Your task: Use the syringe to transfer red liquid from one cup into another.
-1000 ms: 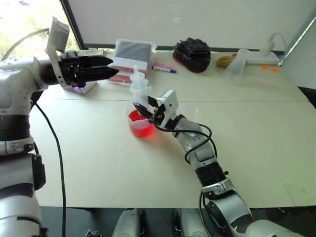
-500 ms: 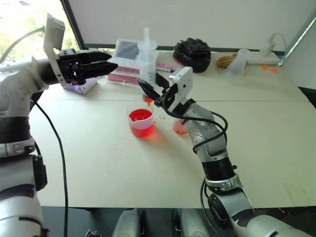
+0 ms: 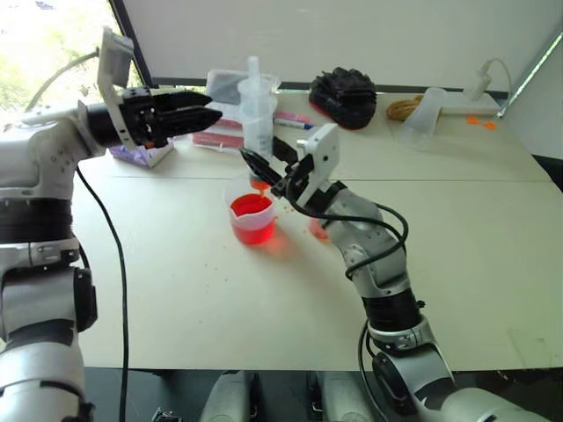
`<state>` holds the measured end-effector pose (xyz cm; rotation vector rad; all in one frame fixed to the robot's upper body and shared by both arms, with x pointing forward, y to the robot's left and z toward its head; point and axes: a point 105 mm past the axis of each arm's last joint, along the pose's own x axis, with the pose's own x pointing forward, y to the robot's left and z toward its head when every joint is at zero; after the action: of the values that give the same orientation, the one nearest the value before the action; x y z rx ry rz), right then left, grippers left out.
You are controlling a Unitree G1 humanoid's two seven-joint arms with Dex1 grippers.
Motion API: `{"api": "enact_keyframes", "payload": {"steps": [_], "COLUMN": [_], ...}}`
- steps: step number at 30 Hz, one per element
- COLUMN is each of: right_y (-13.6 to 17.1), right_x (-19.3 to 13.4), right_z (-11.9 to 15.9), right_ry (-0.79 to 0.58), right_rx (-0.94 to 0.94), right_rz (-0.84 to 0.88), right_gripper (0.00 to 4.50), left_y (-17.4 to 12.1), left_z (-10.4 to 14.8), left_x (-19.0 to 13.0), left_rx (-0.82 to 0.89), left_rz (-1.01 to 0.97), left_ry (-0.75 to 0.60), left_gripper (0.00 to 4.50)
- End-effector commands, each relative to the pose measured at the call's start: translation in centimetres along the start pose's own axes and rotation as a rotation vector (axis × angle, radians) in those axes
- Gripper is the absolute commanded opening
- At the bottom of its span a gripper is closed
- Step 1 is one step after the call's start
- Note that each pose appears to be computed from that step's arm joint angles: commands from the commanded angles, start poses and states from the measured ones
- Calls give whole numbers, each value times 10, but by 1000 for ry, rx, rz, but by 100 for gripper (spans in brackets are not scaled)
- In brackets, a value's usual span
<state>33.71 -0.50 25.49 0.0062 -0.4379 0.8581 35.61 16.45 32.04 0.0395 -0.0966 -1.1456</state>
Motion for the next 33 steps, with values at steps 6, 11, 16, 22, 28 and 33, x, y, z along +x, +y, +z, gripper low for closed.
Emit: {"api": "enact_keyframes", "payload": {"steps": [6,11,16,22,28,33], "right_y": [-38,-60,-65,-58,-57,-57], "right_x": [-28,-57,-76,-81,-84,-84], "right_z": [64,67,41,15,7,4], "right_ry": [-119,-67,12,57,68,70], "right_rx": [-123,-172,-159,-120,-112,-114], "right_rz": [-150,-265,-327,-341,-351,-348], "right_gripper": [138,138,138,138,138,138], "left_y": [-3,-3,-4,-8,-23,-34], "left_z": [11,11,13,19,31,38], "left_x": [18,30,39,58,88,109], "left_rx": [50,51,56,73,99,93], "left_rz": [-77,-119,-153,-213,-296,-358], "left_ry": [-13,-17,-17,-29,-61,-91], "left_gripper": [272,272,272,272,272,272]}}
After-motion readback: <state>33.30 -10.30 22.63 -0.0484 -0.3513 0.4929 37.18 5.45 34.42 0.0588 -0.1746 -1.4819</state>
